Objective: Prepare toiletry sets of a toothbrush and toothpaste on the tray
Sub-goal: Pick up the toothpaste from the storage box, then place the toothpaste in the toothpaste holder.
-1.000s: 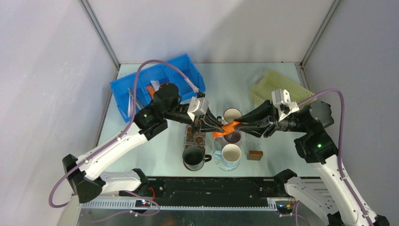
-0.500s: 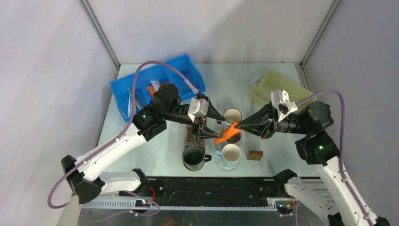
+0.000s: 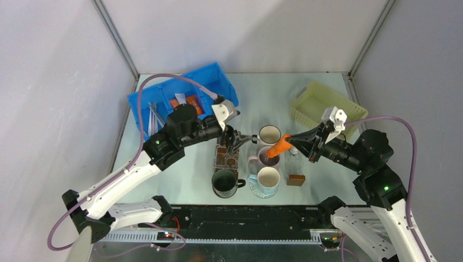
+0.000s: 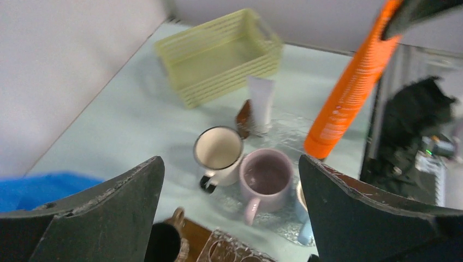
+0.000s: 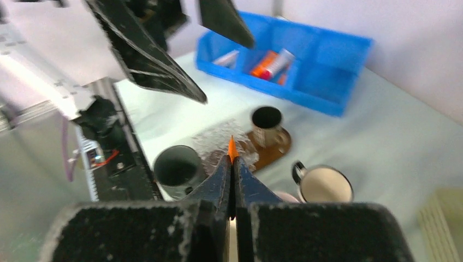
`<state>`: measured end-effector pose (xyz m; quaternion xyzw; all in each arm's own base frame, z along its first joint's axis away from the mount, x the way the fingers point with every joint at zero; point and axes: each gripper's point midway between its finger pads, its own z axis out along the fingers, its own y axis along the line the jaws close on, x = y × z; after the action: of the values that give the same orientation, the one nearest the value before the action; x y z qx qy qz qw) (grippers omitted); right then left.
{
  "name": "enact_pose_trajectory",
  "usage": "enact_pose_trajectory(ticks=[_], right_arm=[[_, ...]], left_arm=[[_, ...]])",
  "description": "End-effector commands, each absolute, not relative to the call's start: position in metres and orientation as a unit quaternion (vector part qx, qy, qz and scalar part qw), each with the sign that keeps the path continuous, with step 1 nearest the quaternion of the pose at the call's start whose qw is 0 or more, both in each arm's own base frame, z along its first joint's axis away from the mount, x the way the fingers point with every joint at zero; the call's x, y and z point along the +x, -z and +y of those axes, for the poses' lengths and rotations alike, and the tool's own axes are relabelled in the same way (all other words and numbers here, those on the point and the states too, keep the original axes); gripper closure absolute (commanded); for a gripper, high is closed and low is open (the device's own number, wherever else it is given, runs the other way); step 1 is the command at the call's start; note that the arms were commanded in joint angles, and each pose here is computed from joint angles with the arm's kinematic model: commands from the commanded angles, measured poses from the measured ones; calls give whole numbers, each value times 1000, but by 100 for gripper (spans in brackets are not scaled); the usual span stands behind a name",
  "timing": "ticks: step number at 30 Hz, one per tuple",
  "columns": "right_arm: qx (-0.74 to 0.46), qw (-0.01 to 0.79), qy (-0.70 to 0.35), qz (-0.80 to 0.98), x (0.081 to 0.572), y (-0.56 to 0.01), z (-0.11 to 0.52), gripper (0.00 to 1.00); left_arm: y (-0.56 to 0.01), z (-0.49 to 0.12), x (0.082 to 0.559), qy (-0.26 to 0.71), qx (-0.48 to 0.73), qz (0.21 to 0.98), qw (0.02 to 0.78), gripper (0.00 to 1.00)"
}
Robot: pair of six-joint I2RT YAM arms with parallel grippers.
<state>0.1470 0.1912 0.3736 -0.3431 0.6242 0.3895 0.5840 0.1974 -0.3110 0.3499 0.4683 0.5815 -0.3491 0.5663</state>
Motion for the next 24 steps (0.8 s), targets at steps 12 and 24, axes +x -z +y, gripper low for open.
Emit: enact_pose_trajectory(ticks=[12,24], right_arm=[[-126,618,-179,755,223,-315,113,100],[-59,617,-127,775,240,-271,93,100]], left_arm=[[-327,-209,299,165,91,768,612,0],[-308,-159,312,139,-22,788,600,0]])
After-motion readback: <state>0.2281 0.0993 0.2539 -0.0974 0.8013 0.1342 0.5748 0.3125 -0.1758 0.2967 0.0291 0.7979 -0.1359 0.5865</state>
